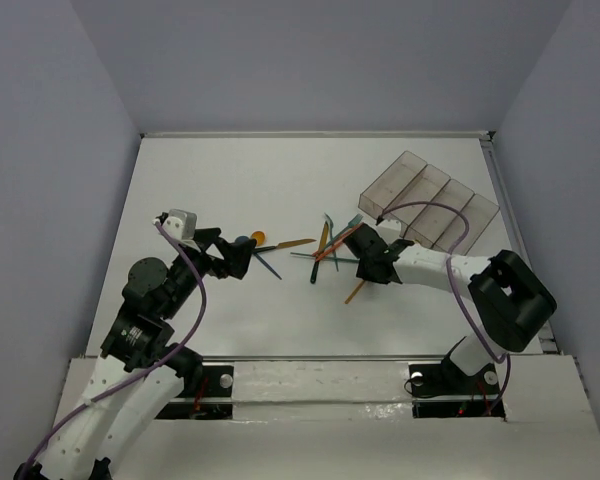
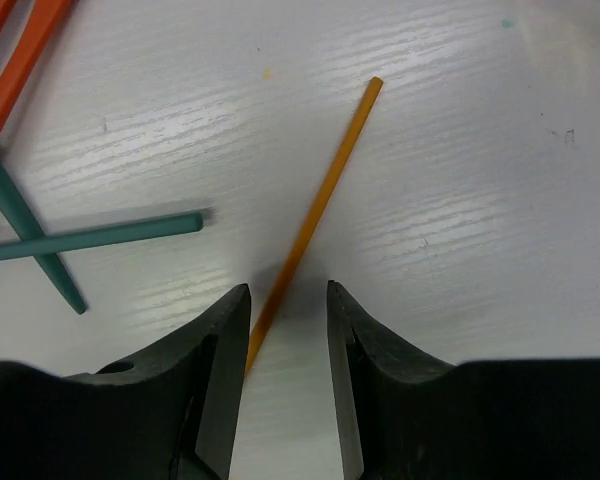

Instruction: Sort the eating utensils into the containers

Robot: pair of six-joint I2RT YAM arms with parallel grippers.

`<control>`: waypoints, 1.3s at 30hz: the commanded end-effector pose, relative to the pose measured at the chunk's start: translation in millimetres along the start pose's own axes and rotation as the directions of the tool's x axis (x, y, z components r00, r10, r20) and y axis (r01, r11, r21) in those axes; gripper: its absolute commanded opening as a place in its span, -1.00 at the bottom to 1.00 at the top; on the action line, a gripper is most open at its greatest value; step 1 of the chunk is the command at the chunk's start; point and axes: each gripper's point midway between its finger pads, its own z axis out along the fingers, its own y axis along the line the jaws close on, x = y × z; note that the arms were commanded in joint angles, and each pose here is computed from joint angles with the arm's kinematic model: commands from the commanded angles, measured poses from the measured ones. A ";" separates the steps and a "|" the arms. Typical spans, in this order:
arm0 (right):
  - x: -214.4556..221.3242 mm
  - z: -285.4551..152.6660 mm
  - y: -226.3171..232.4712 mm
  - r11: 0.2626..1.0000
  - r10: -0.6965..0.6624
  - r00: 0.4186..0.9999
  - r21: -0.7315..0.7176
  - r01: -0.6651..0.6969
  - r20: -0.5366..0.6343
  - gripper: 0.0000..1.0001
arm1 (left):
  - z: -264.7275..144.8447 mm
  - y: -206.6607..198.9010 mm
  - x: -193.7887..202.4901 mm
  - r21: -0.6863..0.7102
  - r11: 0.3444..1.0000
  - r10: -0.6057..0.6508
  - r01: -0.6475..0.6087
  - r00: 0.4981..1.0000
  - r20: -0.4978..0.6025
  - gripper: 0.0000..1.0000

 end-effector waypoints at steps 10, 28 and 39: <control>15.8 19.0 -8.4 0.996 0.079 0.997 0.042 -0.080 0.020 -0.51 | -0.9 -13.1 -27.4 0.040 0.999 0.002 -0.005 0.998 0.065 0.98; -53.7 -58.0 -11.1 0.982 0.141 0.965 -0.158 -0.107 0.223 -1.00 | 4.8 -13.6 -22.2 0.046 0.999 0.008 -0.010 0.999 0.037 0.98; -190.6 -70.8 -62.1 0.985 0.168 0.880 -0.106 -0.134 0.445 -1.00 | 7.1 -9.1 -20.5 0.023 1.000 0.012 -0.013 0.999 0.031 0.98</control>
